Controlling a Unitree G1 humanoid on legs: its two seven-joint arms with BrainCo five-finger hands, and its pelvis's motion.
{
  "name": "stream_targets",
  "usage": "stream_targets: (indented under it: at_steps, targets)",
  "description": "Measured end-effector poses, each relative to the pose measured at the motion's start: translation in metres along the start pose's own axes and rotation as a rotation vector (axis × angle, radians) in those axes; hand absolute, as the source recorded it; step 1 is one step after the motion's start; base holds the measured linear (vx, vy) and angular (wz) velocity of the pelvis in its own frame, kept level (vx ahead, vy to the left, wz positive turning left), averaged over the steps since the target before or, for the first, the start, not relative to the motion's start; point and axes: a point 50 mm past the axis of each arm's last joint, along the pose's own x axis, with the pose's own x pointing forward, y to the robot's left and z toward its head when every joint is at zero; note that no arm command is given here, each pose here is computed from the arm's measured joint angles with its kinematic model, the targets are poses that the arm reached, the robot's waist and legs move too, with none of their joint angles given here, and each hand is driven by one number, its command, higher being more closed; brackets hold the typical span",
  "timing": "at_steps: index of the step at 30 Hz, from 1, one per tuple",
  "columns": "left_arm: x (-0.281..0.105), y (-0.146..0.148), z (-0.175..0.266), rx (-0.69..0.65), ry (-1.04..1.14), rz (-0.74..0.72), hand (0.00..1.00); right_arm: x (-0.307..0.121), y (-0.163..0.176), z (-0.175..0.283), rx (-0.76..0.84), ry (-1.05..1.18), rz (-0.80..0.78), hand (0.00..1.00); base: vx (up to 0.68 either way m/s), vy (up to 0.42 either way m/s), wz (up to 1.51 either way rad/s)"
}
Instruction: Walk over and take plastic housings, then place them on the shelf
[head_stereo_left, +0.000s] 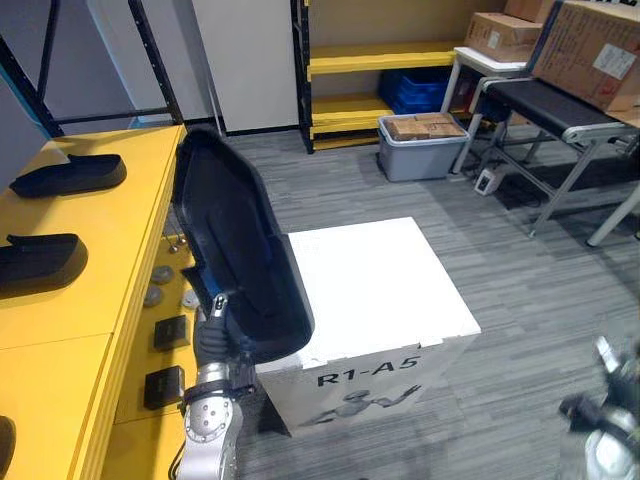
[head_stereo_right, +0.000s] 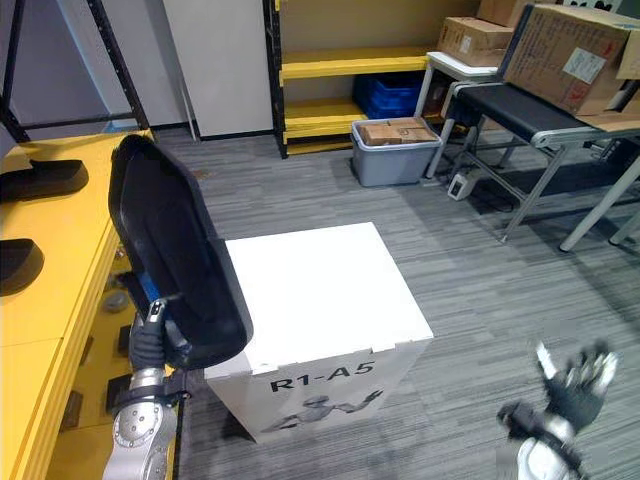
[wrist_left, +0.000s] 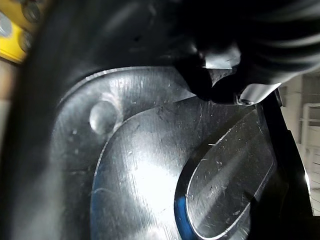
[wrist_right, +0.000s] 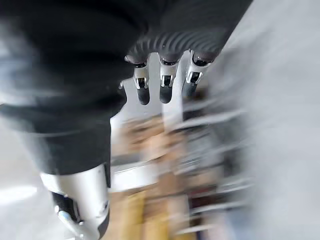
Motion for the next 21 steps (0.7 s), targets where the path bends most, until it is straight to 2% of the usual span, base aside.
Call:
stream_targets:
  at_steps: [3,9,14,21]
  targets:
    - [-0.009,0.000,-0.006,-0.013,0.036,-0.009,1.00,-0.034,-0.021,-0.062,-0.136,0.306,0.025,0.00,0.00,0.000,0.00]
    - [-0.014,-0.001,-0.003,-0.025,0.028,-0.029,1.00,-0.085,-0.008,-0.125,-0.246,0.643,0.221,0.00,0.00,-0.011,0.02]
    - [-0.015,-0.005,-0.004,-0.033,0.032,-0.039,1.00,-0.106,0.008,-0.147,-0.366,0.760,0.390,0.00,0.01,-0.018,0.15]
    - [-0.015,-0.011,-0.005,-0.023,0.039,-0.089,1.00,-0.096,0.036,-0.151,-0.489,0.745,0.531,0.00,0.01,-0.029,0.46]
